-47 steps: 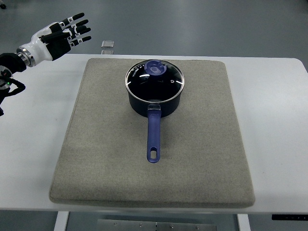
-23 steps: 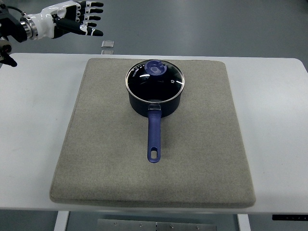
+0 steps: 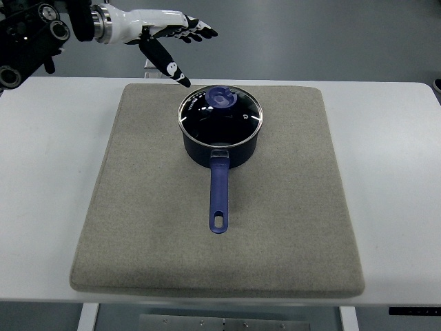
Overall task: Open pot lid and place left with left hand
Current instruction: 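Reach the left hand over the pot lid's blue knob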
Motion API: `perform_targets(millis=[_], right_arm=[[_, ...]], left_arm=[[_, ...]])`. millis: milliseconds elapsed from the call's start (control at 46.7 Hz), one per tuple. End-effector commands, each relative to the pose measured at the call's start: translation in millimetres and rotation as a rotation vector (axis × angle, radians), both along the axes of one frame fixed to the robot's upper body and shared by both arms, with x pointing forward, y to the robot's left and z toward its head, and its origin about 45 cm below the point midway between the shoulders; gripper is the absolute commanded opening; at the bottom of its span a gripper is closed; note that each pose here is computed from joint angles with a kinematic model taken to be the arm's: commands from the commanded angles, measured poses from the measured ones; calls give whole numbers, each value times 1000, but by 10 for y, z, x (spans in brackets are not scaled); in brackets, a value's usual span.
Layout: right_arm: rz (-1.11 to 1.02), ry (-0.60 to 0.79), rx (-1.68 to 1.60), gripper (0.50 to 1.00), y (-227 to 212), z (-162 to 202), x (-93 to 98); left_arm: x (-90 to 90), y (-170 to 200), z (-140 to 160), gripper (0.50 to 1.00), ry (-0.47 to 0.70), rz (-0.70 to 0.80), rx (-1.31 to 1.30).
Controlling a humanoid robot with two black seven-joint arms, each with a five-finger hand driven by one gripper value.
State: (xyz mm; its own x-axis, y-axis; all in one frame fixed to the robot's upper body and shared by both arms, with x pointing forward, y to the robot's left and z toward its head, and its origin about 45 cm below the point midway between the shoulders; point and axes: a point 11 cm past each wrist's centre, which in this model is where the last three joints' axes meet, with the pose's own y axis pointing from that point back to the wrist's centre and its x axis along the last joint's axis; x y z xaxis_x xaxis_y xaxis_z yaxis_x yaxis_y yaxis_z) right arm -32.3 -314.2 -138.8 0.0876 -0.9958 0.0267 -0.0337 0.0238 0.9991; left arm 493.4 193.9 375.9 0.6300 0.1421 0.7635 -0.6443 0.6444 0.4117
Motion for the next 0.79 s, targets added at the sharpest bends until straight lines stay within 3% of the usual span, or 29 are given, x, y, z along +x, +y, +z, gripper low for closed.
perform_targets(millis=[0, 300, 771], right_arm=[[0, 0, -2, 917, -5, 0, -1], [0, 0, 0, 917, 0, 0, -1], [0, 0, -3, 917, -11, 1, -8]], left_arm=[[-30, -165, 42, 984, -31, -44, 41], [-111, -619, -149, 975, -46, -171, 295], [-79, -679, -239, 960, -98, -190, 435]])
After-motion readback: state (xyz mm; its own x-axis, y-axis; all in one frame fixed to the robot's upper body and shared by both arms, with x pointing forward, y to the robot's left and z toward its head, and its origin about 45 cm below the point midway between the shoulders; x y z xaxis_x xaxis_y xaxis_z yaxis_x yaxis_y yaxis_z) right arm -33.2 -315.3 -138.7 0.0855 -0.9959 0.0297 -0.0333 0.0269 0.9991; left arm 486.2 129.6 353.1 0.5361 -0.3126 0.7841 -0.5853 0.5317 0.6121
